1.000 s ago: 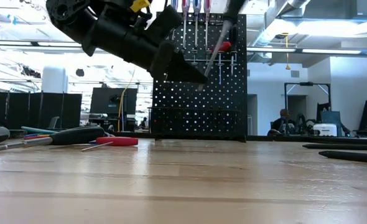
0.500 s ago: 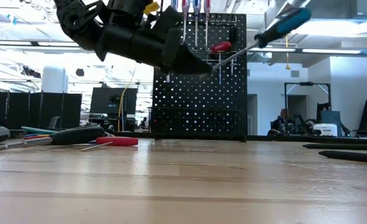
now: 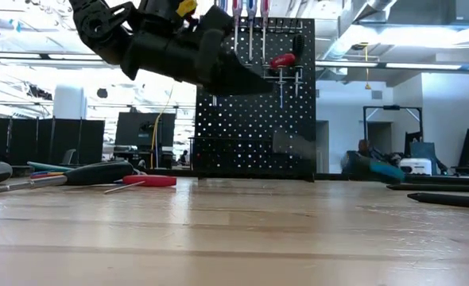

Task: Hang tools onto peg board
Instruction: Hang the black and blue screwdriver on the black peg board

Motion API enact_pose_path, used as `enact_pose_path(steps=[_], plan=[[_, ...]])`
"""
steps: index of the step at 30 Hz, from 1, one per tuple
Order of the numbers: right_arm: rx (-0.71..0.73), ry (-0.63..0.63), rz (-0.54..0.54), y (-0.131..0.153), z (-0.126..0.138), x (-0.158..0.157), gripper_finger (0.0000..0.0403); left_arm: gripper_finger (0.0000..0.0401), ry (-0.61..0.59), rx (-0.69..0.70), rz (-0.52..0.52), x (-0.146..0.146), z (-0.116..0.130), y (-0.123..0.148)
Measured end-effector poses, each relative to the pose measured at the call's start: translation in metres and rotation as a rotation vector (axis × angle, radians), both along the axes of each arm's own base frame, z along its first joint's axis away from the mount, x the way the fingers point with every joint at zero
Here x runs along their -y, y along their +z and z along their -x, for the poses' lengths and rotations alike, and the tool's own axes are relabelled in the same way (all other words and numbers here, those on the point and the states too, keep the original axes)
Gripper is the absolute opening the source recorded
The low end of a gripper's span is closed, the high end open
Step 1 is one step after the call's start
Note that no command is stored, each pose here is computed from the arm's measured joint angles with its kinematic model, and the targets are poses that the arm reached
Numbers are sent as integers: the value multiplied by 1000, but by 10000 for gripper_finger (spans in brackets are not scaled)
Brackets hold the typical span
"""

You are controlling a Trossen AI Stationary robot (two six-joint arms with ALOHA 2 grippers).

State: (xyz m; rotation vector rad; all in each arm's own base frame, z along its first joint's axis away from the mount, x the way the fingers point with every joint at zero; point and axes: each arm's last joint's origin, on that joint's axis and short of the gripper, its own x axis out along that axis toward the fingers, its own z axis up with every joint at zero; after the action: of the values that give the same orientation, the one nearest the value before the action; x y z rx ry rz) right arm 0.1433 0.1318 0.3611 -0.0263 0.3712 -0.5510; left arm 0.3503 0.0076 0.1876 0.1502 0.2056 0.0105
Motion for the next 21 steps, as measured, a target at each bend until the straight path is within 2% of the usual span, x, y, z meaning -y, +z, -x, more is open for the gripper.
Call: enact_pose_path(steps=[3, 6, 9, 13, 16, 21], plan=[[-24, -10, 0, -16, -3, -6, 276, 2, 7, -52, 21, 0, 1, -5], [-108, -43, -75, -36, -6, -4, 276, 1, 52, -112, 18, -2, -3, -4], [-167, -103, -129, -58, -8, 2, 276, 1, 139, -192, -30, -4, -13, -5], [-186, -168, -161, -79, -9, 8, 276, 6, 150, -290, -57, -5, -33, -24], [-188, -187, -164, -89, -10, 10, 276, 34, 165, -348, -72, -6, -50, -41], [-178, -191, -176, -99, -13, 11, 276, 103, 245, -427, -55, -10, -69, -61]])
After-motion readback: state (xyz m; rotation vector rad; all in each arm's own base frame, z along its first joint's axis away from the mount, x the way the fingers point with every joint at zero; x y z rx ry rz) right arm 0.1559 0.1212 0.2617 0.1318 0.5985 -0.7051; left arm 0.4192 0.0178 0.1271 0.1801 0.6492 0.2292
